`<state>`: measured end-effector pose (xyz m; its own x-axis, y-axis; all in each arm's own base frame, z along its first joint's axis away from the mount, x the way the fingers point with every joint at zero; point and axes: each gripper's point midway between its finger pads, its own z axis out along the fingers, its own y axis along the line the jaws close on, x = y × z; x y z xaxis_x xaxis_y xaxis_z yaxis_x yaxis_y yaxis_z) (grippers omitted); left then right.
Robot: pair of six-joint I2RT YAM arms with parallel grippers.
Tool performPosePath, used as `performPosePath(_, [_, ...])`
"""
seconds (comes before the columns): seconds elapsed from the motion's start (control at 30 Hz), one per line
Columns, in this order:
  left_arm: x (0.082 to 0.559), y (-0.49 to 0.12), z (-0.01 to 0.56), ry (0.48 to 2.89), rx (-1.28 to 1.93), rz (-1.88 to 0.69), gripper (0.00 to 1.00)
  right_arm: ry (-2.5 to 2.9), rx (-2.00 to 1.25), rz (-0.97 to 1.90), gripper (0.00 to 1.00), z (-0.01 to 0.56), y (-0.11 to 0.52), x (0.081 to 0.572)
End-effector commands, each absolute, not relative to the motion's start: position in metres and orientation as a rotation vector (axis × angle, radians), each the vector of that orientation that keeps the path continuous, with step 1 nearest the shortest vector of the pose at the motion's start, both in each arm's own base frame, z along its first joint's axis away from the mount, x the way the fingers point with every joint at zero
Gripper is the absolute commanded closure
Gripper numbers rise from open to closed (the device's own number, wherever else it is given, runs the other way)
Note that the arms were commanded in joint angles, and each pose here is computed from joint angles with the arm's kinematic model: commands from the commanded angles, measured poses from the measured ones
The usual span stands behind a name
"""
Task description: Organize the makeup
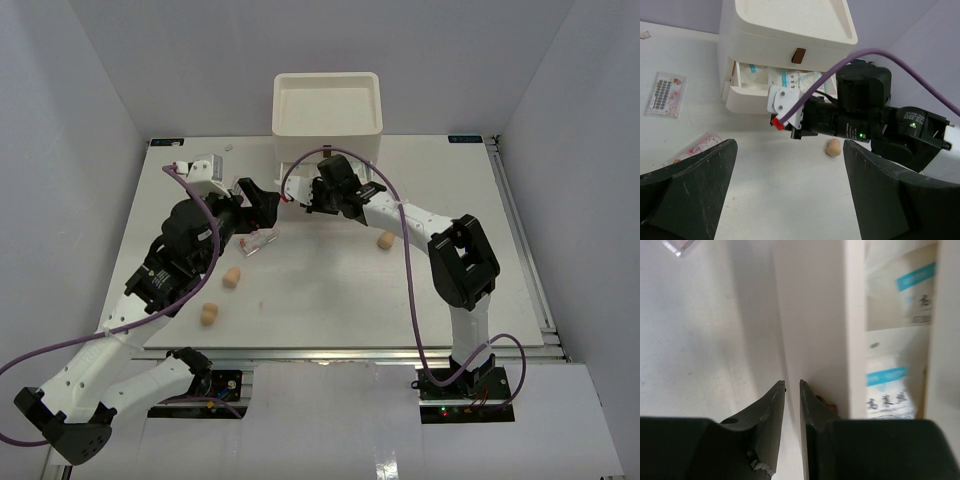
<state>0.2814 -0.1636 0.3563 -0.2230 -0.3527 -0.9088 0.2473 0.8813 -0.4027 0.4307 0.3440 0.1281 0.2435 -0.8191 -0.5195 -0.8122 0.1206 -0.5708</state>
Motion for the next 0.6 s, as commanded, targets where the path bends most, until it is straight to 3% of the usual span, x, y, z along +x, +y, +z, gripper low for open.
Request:
performPosePath(0.0, [0.281,-0.160,0.355,1.710,-0.093,-0.549,0.02,1.489,-1.454,-0.099,0.79,0.179,0.344,0.489])
performPosePath(0.17, [0.279,-0.159,0.355,1.709,-0.095,-0.551,0.02,1.562,-1.281,-0.153,0.76,0.190,0.324,0.530])
performPosePath(0.33, [0.281,-0.161,0.353,1.714,-0.092,-0.553,0.02,1.547,-1.198,-0.199,0.63,0.195,0.313,0.541])
performPosePath(0.4, [0.281,-0.162,0.352,1.717,-0.090,-0.556,0.02,1.539,-1.229,-0.136,0.63,0.195,0.317,0.532])
performPosePath(0.57, [0.283,-0.170,0.346,1.725,-0.084,-0.586,0.02,1.413,-1.544,0.333,0.64,0.213,0.332,0.440])
